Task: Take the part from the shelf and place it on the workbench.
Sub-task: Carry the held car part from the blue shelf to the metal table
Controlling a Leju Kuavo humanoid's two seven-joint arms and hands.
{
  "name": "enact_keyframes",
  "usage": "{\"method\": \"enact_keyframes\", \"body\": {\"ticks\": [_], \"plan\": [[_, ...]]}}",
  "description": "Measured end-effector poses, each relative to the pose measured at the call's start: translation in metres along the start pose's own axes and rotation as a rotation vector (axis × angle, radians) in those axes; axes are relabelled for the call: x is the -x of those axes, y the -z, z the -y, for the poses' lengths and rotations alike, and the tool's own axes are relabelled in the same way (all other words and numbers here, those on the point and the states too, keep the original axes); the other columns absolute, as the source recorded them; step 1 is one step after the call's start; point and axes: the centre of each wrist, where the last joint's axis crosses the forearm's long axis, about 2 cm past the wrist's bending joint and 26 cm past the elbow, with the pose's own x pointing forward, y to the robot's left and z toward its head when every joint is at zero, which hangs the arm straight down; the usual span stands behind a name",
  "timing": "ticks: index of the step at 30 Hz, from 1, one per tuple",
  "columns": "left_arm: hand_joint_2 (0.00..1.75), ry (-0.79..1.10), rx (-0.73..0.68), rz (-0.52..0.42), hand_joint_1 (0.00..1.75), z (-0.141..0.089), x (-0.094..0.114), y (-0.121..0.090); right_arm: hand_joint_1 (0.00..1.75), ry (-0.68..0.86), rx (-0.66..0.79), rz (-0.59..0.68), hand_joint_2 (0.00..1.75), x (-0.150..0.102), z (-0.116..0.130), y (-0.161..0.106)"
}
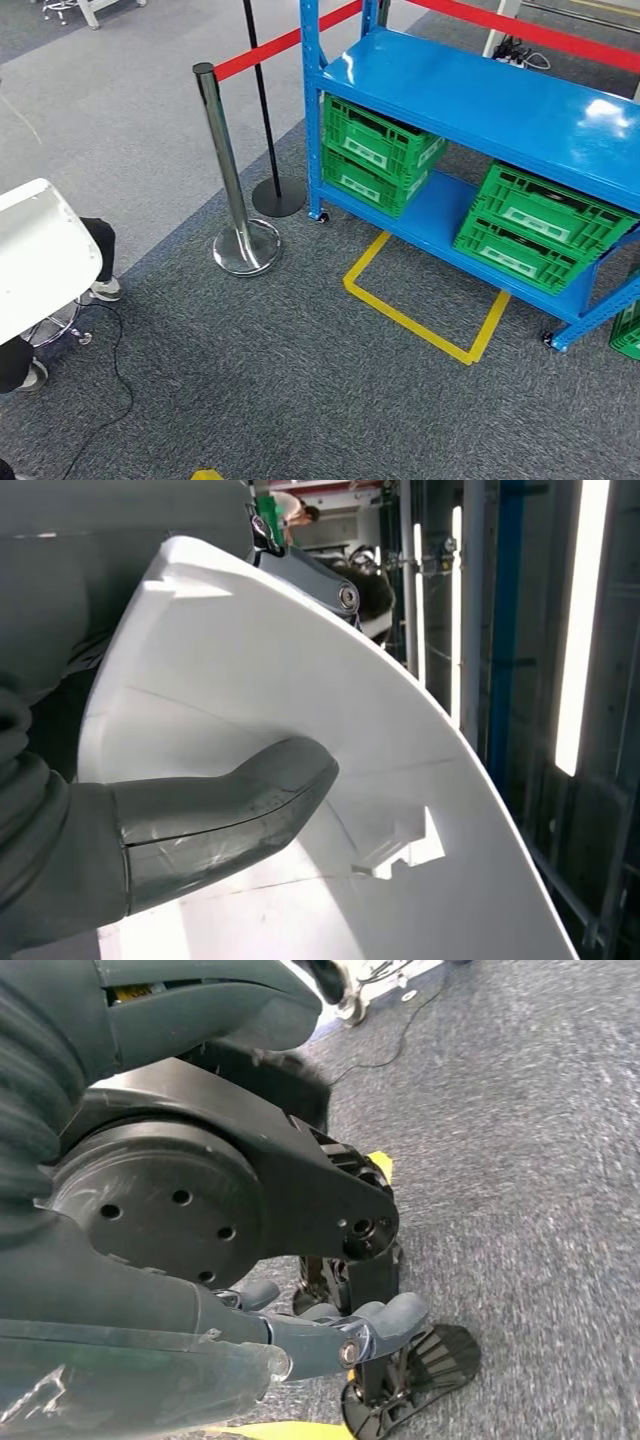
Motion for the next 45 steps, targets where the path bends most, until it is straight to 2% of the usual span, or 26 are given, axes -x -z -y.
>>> {"method": "enact_keyframes", "body": {"ticks": [37,45], "plan": [[1.75,-0.019,0.013,0.039,1.75,0.003,-0.006,0.008,0.0,-0.028,0.022,0.005,1.75,-0.008,0.007,-0.002],[1.75,-0.057,-0.003,0.055,1.75,0.018,-0.003,0.015,0.0,-0.029,0.043,0.004,1.75,-0.008,0.008,-0.002]]}}
